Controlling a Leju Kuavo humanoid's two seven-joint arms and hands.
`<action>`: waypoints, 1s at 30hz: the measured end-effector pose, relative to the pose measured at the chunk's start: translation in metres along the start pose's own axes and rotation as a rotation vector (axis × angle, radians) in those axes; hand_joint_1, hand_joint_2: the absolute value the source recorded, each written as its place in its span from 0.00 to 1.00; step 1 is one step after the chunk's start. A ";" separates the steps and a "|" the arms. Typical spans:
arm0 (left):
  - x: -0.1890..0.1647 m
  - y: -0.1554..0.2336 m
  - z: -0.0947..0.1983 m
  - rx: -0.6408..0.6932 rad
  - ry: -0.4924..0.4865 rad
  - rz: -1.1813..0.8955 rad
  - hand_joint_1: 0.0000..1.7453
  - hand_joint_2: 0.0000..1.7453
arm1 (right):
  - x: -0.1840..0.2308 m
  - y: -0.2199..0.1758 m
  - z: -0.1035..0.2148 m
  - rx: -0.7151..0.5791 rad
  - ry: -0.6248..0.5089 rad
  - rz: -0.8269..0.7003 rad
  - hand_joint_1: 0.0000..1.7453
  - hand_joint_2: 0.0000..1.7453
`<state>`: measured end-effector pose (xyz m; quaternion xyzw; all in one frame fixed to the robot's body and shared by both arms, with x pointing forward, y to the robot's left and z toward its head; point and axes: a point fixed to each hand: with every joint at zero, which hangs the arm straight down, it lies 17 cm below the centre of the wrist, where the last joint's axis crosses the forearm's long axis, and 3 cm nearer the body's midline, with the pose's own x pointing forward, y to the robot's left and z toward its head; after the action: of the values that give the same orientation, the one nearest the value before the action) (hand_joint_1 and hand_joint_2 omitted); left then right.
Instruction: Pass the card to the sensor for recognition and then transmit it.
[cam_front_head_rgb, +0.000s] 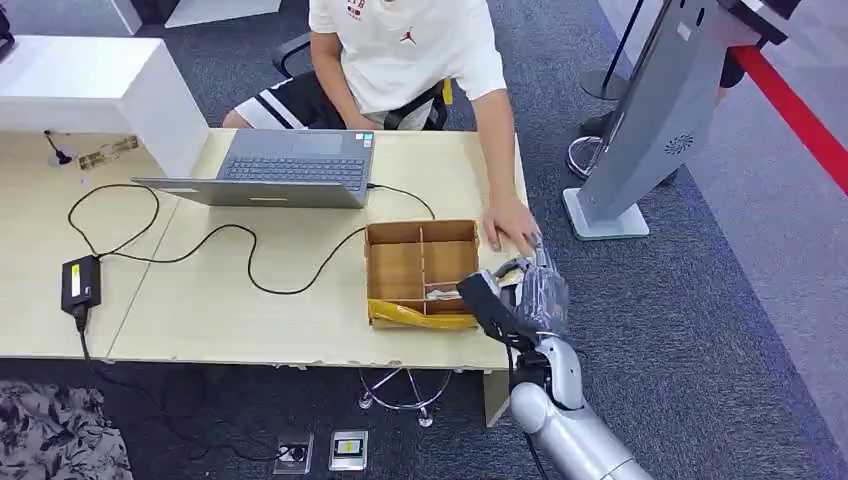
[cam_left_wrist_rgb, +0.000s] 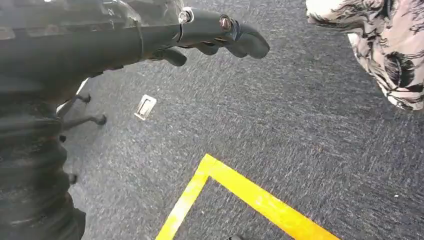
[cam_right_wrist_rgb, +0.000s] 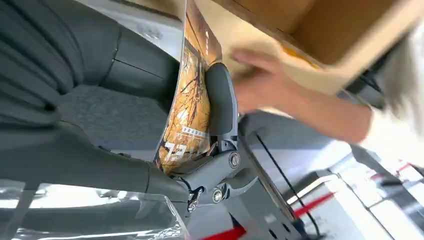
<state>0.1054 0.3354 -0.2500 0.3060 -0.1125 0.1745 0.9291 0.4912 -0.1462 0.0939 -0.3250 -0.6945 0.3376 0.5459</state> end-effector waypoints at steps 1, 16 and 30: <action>0.001 0.000 0.000 0.000 -0.005 -0.006 0.00 1.00 | 0.012 -0.011 -0.005 -0.023 -0.024 -0.009 1.00 1.00; 0.013 0.001 -0.002 -0.009 -0.079 -0.058 0.00 1.00 | 0.147 -0.089 -0.053 -0.135 -0.319 0.161 1.00 1.00; 0.020 -0.005 0.000 -0.027 -0.106 -0.062 0.00 1.00 | 0.190 -0.009 -0.088 0.074 -0.304 0.496 1.00 1.00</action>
<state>0.1253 0.3363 -0.2461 0.3057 -0.1542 0.1277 0.9309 0.5401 0.0144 0.2186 -0.4104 -0.6551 0.5307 0.3476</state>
